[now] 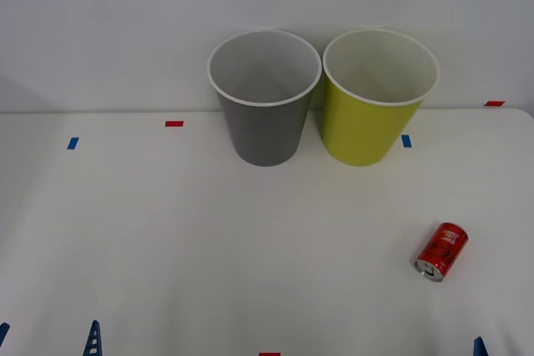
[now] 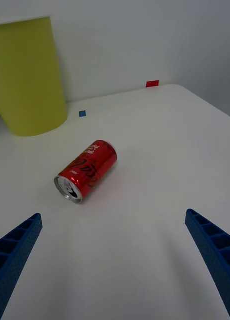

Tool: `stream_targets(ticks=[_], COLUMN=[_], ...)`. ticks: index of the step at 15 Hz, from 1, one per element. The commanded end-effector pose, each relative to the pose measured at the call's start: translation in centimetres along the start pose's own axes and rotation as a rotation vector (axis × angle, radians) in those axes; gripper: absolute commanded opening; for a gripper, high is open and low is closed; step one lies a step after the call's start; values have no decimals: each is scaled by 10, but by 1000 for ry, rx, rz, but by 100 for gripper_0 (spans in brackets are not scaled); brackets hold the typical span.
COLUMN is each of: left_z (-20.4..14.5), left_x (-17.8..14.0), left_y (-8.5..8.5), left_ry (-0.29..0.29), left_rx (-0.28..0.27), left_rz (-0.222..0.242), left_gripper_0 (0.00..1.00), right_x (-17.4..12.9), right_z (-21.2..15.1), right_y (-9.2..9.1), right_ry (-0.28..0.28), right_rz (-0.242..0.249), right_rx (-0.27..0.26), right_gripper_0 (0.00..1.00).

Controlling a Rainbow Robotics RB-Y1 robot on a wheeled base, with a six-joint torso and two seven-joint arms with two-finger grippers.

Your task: Put cans in the gray bin and PET bottles in the light green bin.

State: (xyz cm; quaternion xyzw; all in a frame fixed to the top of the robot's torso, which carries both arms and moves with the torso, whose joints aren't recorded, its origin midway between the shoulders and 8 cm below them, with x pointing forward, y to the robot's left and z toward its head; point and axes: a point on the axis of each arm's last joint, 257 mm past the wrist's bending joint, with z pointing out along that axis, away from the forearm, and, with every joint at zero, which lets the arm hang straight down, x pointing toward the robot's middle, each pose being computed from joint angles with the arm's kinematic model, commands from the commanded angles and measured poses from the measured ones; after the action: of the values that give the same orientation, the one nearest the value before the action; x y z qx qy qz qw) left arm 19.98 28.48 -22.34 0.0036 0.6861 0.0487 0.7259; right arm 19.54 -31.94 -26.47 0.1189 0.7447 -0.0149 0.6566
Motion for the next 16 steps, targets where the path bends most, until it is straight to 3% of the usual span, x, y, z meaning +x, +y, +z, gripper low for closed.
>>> stream_targets(ticks=[1, 3, 6, 8, 11, 13, 16], left_z=[0, 0, 0, 0, 0, 0, 0], left_x=[0, 0, 0, 0, 0, 0, 0], left_y=[0, 0, 0, 0, 0, 0, 0], left_ry=[0, 0, 0, 0, 0, 0, 0], left_rx=[0, 0, 0, 0, 0, 0, 0], left_rz=[0, 0, 0, 0, 0, 0, 0], left_gripper_0=[100, 100, 100, 100, 100, 100, 100], right_x=[-20, -25, -24, -26, -34, -35, -32], right_z=[27, 38, 48, 53, 53, 59, 66], right_y=[10, 11, 4, 3, 9, 8, 13], right_ry=[51, 97, 118, 158, 250, 270, 330], right_rz=[50, 83, 132, 208, 270, 322, 438], right_rx=[31, 49, 75, 98, 119, 121, 115], right_gripper_0=[100, 100, 100, 100, 100, 100, 100])
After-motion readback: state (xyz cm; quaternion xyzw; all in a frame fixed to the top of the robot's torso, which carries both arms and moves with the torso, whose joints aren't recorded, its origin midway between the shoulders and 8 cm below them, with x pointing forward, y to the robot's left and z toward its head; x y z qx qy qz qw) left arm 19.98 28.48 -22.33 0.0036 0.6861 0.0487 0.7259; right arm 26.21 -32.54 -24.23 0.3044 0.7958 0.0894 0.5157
